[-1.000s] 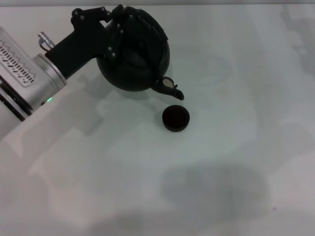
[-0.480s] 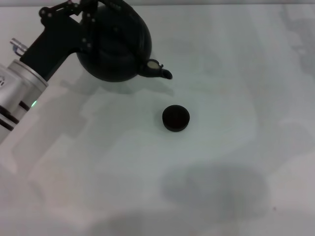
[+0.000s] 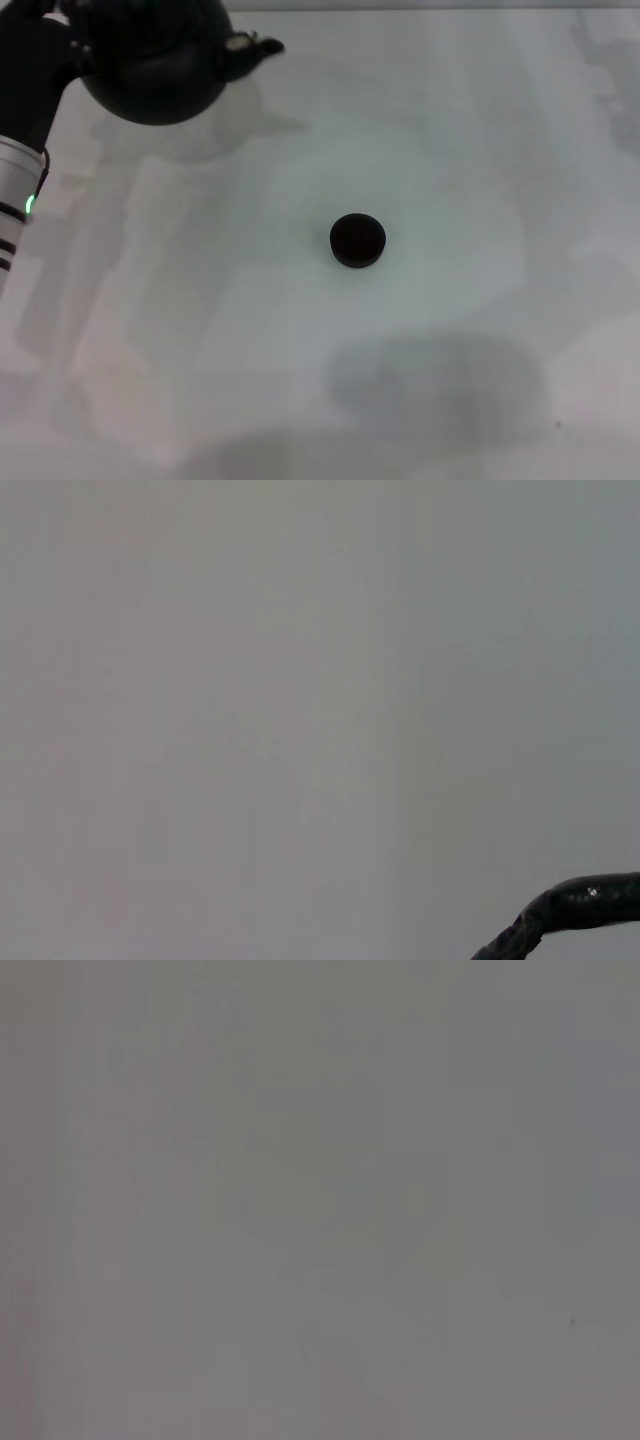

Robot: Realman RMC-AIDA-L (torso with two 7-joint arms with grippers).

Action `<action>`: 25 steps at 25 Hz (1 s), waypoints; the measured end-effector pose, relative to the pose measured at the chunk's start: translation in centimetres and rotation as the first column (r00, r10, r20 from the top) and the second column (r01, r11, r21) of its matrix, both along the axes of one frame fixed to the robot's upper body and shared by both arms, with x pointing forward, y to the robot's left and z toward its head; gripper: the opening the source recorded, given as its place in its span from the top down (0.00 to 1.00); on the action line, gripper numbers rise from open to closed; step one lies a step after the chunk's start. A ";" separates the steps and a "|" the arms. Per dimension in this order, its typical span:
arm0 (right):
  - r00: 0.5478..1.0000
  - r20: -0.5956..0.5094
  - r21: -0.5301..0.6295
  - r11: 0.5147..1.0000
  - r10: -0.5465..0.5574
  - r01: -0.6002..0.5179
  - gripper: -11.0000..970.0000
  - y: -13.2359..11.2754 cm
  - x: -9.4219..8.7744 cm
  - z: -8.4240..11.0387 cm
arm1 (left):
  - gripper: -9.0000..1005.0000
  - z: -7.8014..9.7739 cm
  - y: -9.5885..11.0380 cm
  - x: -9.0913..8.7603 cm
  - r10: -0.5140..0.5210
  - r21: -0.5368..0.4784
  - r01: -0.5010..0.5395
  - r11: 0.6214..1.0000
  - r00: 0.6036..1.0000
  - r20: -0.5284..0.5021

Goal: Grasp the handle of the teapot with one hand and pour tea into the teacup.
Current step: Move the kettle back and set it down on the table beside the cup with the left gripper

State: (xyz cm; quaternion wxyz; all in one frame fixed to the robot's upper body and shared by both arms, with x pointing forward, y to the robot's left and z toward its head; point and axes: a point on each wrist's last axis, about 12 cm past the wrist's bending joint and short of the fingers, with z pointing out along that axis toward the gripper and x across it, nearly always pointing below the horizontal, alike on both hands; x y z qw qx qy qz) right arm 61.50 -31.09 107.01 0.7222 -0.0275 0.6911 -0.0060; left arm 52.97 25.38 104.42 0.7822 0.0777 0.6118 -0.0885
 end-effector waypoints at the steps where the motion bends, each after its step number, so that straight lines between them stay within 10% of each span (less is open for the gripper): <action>1: 1.000 0.000 0.000 1.000 0.000 0.000 0.13 0.0 0.0 0.0 | 0.89 -0.1 0.0 -0.1 0.027 -0.032 -0.028 0.999 1.000 -0.012; 25: 1.000 0.009 -0.015 1.000 -0.010 0.010 0.13 -0.4 0.3 0.4 | 0.90 -2.3 -1.1 -1.8 0.164 -0.198 -0.203 0.959 0.967 -0.195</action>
